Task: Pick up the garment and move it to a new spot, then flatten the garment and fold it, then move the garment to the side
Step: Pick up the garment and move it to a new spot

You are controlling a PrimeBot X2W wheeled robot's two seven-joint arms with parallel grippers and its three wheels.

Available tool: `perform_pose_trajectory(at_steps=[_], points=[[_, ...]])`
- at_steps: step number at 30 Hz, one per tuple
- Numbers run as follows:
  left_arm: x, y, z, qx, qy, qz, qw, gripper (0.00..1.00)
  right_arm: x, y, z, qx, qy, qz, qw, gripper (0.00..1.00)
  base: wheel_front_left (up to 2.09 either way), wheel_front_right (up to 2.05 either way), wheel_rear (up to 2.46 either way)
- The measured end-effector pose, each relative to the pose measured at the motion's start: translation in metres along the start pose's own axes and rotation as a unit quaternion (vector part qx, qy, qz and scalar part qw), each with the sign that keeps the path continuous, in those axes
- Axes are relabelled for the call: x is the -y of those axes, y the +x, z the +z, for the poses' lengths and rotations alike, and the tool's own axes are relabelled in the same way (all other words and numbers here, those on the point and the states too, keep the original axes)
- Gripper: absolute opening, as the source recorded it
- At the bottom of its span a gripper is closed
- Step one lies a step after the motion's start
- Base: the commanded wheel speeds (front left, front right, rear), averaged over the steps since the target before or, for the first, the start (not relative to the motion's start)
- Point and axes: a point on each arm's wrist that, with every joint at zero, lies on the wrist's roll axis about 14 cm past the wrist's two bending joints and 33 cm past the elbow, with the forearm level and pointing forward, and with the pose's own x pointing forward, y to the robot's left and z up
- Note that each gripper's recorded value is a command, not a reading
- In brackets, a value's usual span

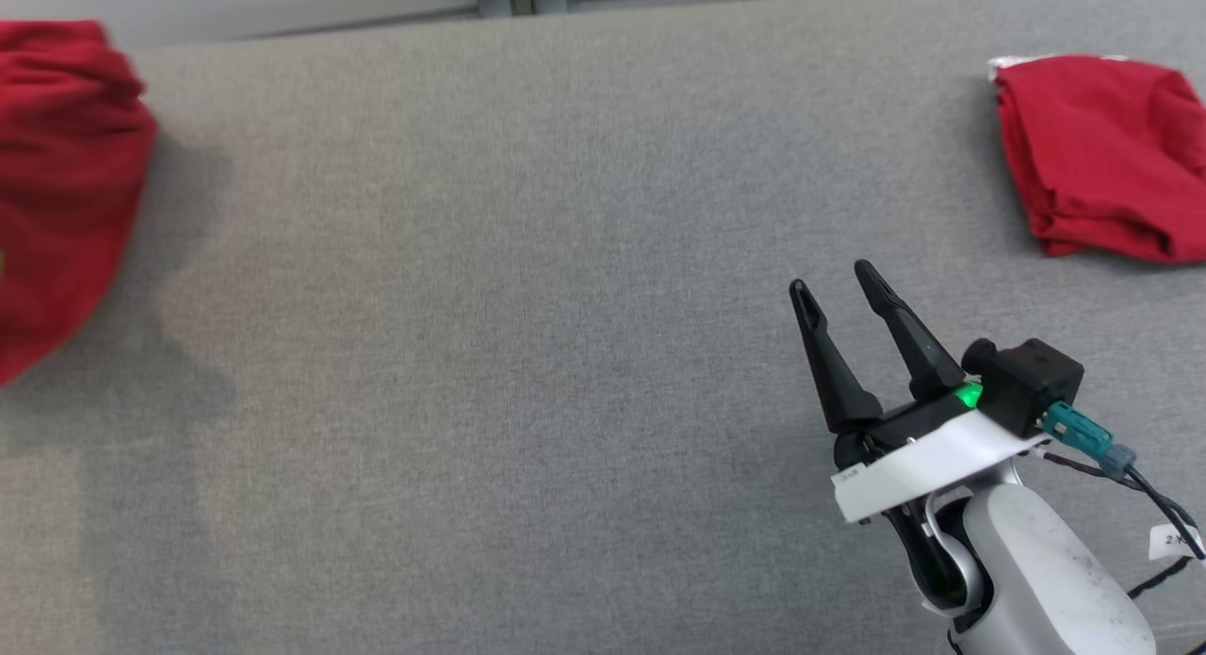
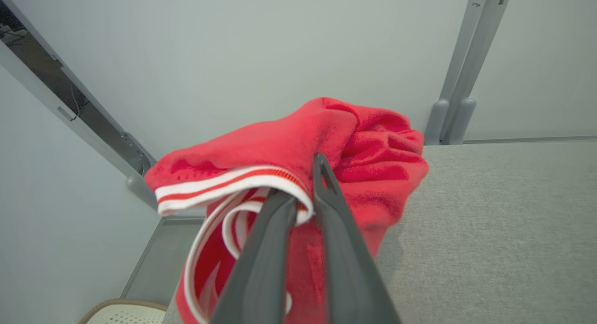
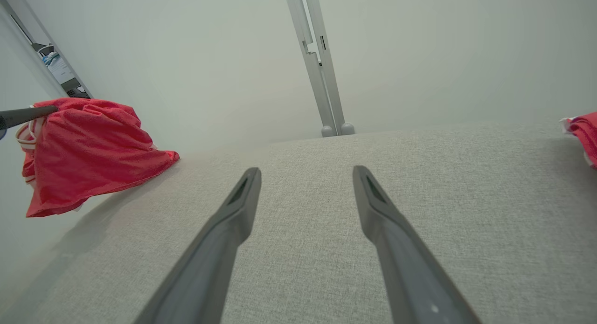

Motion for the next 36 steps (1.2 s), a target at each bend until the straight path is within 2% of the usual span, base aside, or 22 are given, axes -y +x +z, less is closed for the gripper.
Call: perform_pose_trajectory(at_steps=[4, 8, 12, 16, 17, 18, 19, 22, 28, 33, 36], points=[[0.075, -0.016, 0.035, 0.049, 0.009, -0.096, 0.994, 0.00, 0.004, -0.014, 0.020, 0.023, -0.006, -0.014, 1.000, 1.00, 0.00, 0.00, 0.00], [0.168, -0.046, 0.054, 0.088, -0.002, -0.193, 0.977, 0.00, 0.013, -0.027, 0.039, 0.046, -0.013, -0.033, 0.998, 1.00, 0.00, 0.00, 0.00], [0.271, -0.083, 0.026, 0.063, -0.025, -0.291, 0.954, 0.00, 0.024, -0.041, 0.044, 0.049, -0.016, -0.056, 0.997, 1.00, 0.00, 0.00, 0.00], [0.346, -0.113, -0.020, 0.016, -0.034, -0.360, 0.932, 0.00, 0.030, -0.049, 0.043, 0.047, -0.014, -0.071, 0.996, 1.00, 0.00, 0.00, 0.00], [0.358, -0.117, -0.029, 0.006, -0.032, -0.371, 0.928, 0.36, 0.033, -0.050, 0.043, 0.047, -0.015, -0.075, 0.996, 1.00, 0.00, 0.00, 0.00], [0.371, -0.123, -0.042, -0.005, -0.021, -0.386, 0.922, 1.00, 0.035, -0.052, 0.043, 0.046, -0.016, -0.079, 0.996, 1.00, 0.00, 0.00, 0.00], [0.382, -0.127, -0.051, -0.015, -0.020, -0.400, 0.916, 1.00, 0.039, -0.053, 0.044, 0.046, -0.018, -0.084, 0.995, 1.00, 0.00, 0.00, 0.00], [0.396, -0.131, -0.071, -0.031, -0.015, -0.418, 0.908, 1.00, 0.049, -0.058, 0.043, 0.042, -0.021, -0.098, 0.994, 1.00, 0.00, 0.00, 0.00], [0.389, -0.125, -0.058, 0.011, -0.033, -0.412, 0.910, 1.00, 0.055, -0.062, 0.043, 0.040, -0.025, -0.106, 0.993, 1.00, 0.00, 0.00, 0.00], [0.368, -0.133, -0.037, 0.036, -0.080, -0.403, 0.911, 1.00, 0.047, -0.064, 0.041, 0.036, -0.027, -0.094, 0.995, 1.00, 0.00, 0.00, 0.00], [0.332, -0.133, -0.031, 0.051, -0.074, -0.364, 0.927, 1.00, 0.039, -0.063, 0.043, 0.038, -0.030, -0.079, 0.996, 1.00, 0.00, 0.00, 0.00]])
